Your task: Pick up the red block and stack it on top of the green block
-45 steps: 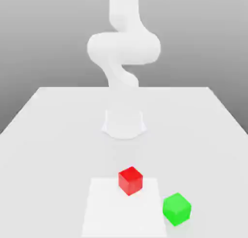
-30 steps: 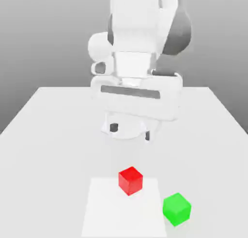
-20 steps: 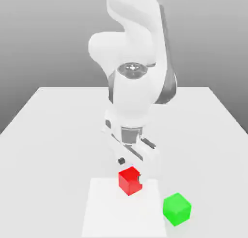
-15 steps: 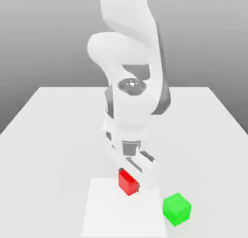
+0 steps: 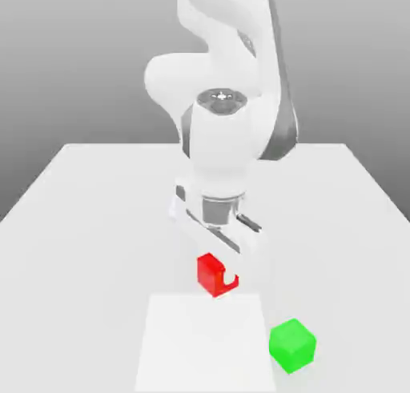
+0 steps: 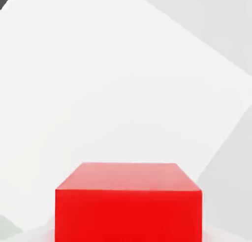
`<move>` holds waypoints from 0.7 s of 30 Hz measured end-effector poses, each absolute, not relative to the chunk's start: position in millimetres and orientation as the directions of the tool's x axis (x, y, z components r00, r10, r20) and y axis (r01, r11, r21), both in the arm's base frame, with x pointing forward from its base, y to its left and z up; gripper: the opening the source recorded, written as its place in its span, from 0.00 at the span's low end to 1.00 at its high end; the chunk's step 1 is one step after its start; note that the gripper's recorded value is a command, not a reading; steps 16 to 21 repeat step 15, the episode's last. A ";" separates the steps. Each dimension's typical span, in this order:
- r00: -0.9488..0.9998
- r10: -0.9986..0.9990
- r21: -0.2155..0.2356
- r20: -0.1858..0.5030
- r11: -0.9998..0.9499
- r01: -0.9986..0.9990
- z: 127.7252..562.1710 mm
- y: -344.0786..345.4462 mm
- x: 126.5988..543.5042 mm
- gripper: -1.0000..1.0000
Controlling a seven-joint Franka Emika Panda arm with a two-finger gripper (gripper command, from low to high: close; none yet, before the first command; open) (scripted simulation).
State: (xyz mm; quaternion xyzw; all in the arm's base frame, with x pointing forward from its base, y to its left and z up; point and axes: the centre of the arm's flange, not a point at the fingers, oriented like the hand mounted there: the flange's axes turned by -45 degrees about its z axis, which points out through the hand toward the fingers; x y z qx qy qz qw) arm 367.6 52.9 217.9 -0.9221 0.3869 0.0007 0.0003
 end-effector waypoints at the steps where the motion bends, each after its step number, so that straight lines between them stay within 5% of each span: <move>1: 0.741 -0.672 0.000 -0.002 -0.741 -0.672 221.8 65.2 376.9 0.00; 6: 0.898 -0.439 -0.001 0.000 -0.898 -0.439 242.2 128.6 419.0 0.00; 11: 0.914 -0.405 -0.001 0.003 -0.914 -0.405 199.2 135.2 429.6 0.00; 12: 0.915 -0.404 -0.001 0.002 -0.915 -0.404 188.2 135.4 428.9 1.00; 21: 0.915 -0.404 -0.001 0.002 -0.915 -0.404 188.2 135.4 428.9 1.00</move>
